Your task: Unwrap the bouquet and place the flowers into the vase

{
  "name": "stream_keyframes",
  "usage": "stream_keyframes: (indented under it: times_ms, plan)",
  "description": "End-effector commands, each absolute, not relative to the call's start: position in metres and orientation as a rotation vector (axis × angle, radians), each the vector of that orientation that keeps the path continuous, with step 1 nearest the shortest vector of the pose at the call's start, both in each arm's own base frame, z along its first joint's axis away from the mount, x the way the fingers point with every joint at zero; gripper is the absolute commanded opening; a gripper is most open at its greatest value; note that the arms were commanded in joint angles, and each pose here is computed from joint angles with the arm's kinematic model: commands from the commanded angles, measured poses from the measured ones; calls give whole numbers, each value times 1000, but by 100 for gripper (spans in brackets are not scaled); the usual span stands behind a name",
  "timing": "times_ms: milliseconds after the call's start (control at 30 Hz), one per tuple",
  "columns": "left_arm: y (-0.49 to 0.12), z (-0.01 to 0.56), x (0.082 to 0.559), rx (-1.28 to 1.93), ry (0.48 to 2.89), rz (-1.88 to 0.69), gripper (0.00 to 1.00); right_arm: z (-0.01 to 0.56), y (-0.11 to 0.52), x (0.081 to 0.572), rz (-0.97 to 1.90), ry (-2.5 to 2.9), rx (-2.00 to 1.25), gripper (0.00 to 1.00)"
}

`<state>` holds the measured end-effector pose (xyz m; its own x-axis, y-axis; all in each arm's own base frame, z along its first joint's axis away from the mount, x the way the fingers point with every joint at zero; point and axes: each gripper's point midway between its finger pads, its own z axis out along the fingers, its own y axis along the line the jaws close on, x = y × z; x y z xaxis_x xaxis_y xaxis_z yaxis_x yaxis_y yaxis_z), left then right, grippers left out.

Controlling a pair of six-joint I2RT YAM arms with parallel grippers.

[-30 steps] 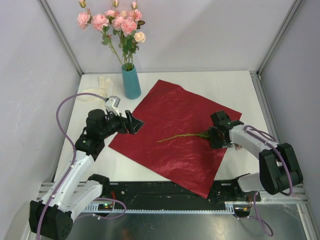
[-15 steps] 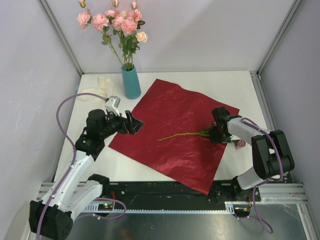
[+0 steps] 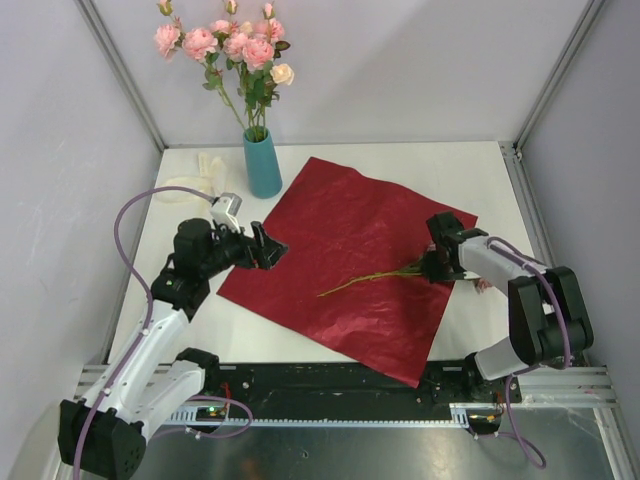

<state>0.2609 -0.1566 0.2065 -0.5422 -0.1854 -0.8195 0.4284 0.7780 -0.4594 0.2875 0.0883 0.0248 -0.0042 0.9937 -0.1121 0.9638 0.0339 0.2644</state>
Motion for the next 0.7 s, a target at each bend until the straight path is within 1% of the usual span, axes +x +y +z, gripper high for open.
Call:
stream_keyframes:
  times_ms: [0,167,367,433,533,667]
  plan:
    - [-162,212,262,186,1997,-820,100,51,79,297,185,1988,1957,3]
    - [-169,217,263,222,2001,-864,99,74,78,303,247,1967,1857,0]
    - [-191,232,258,313,2006,-1015,91,126,87,321,393,1935,1564,0]
    - [-199,237,257,344,2010,-1062,88,150,97,329,466,1930,1401,0]
    - [-213,245,252,397,2012,-1124,85,188,122,337,579,1952,1067,0]
    - [-236,257,239,507,1989,-1205,84,248,177,334,865,1903,629,0]
